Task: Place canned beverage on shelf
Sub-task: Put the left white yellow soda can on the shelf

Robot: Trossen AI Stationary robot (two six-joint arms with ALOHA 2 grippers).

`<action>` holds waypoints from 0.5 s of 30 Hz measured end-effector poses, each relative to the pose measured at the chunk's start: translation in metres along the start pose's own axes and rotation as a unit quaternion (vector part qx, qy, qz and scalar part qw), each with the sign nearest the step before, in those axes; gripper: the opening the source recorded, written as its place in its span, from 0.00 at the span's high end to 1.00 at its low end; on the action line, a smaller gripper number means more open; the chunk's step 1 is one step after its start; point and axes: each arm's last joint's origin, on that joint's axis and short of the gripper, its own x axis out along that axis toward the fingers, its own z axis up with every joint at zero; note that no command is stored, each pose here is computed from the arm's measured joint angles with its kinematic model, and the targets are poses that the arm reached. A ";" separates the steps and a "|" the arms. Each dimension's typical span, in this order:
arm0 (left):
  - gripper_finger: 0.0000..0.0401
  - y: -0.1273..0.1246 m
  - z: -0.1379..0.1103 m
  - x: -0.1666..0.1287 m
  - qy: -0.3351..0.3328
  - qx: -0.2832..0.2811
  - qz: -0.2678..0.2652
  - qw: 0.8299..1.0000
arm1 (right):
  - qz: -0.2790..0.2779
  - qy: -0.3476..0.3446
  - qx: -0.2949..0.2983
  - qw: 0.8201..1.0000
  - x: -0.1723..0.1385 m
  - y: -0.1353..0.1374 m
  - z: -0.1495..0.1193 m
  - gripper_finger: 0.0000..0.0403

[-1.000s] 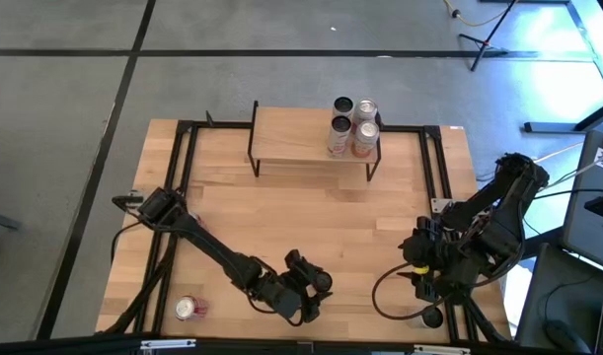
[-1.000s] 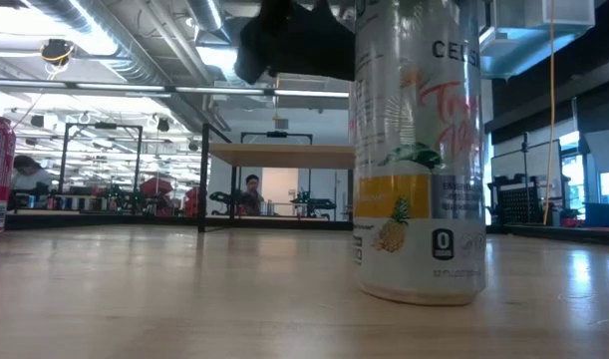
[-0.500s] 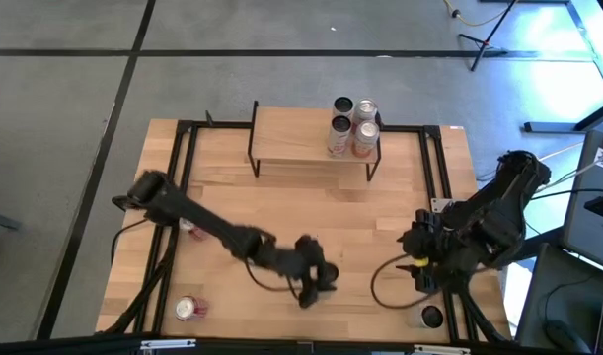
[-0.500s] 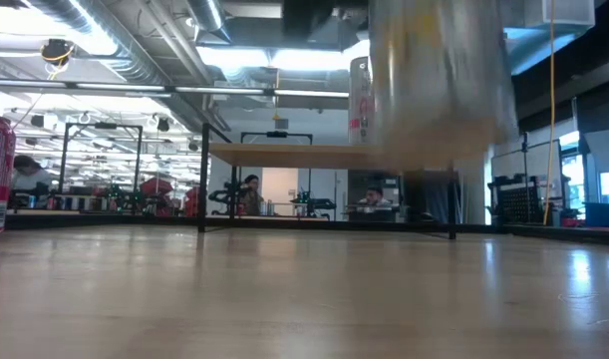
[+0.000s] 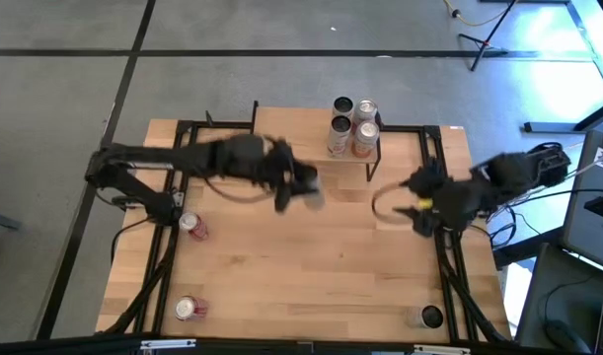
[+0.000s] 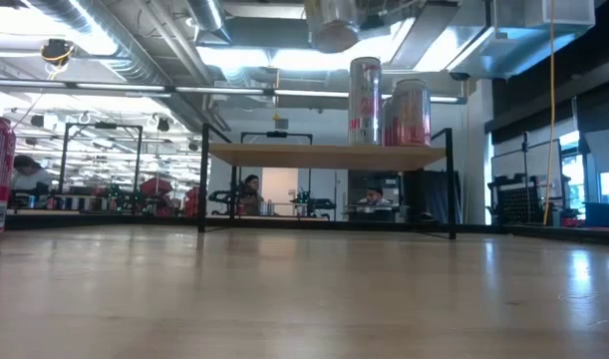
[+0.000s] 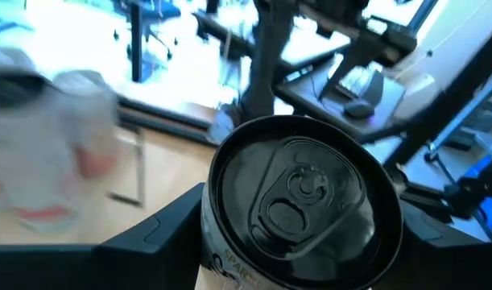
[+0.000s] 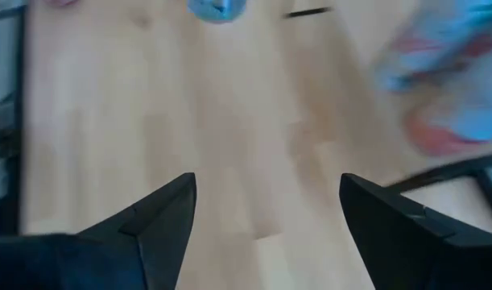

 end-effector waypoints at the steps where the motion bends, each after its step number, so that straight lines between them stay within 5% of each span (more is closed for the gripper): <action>1: 0.41 0.012 0.006 -0.005 -0.006 0.003 -0.002 1.000 | -0.010 -0.002 0.009 1.000 0.000 -0.007 0.002 0.27; 15: 0.41 0.170 0.084 -0.043 0.011 0.052 -0.022 0.998 | -0.093 0.003 0.117 0.989 0.014 -0.082 0.022 0.27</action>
